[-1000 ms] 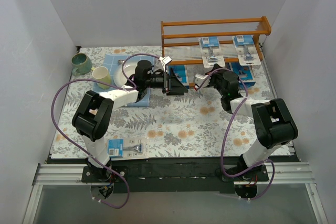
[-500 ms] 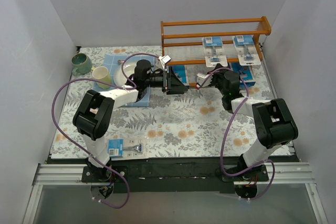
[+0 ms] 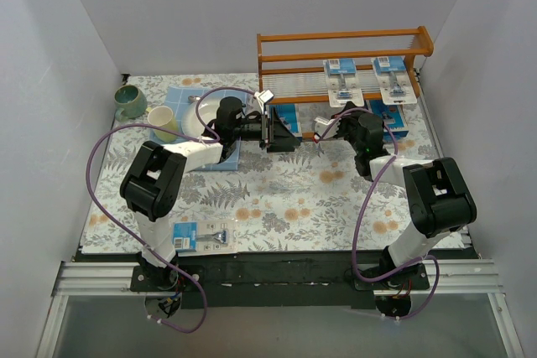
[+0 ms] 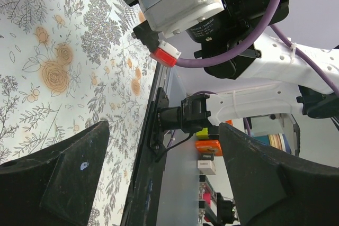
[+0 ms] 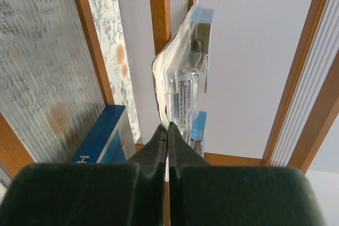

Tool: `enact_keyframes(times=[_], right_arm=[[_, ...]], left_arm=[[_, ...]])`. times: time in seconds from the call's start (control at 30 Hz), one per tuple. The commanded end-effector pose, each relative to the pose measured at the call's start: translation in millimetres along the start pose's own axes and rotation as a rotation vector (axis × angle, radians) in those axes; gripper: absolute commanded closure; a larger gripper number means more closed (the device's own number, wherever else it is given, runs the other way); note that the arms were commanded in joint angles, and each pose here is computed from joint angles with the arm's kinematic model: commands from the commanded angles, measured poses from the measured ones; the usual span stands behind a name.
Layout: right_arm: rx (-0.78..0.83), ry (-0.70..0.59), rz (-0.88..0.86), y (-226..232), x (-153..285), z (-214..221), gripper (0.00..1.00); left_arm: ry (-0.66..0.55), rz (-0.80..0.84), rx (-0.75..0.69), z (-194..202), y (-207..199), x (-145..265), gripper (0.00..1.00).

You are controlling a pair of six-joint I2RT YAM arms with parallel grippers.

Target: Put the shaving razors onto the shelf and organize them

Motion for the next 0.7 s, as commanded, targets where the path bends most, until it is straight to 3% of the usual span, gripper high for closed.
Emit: enact_keyframes(times=[0.0, 0.63, 0.67], right_arm=[[-0.008, 0.001, 0.035, -15, -3, -3, 0.99], [-0.013, -0.021, 0.03, -16, -8, -15, 0.99], [-0.012, -0.015, 0.037, -19, -6, -15, 0.94]], left_arm=[[-0.017, 0.029, -0.055, -11, -13, 2, 0.17], [-0.03, 0.024, -0.047, -11, -12, 7, 0.17], [-0.033, 0.02, -0.044, -11, -12, 9, 0.17]])
Point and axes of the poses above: each gripper's point midway between its finger pads, its own x axis back along the fingers, its own y axis along the line the jaws close on, z = x × y, the point moved 7 cm from there along x, back along the fingers, and after that the axes turned 3 degrees about -x, right-handed, at the moved point
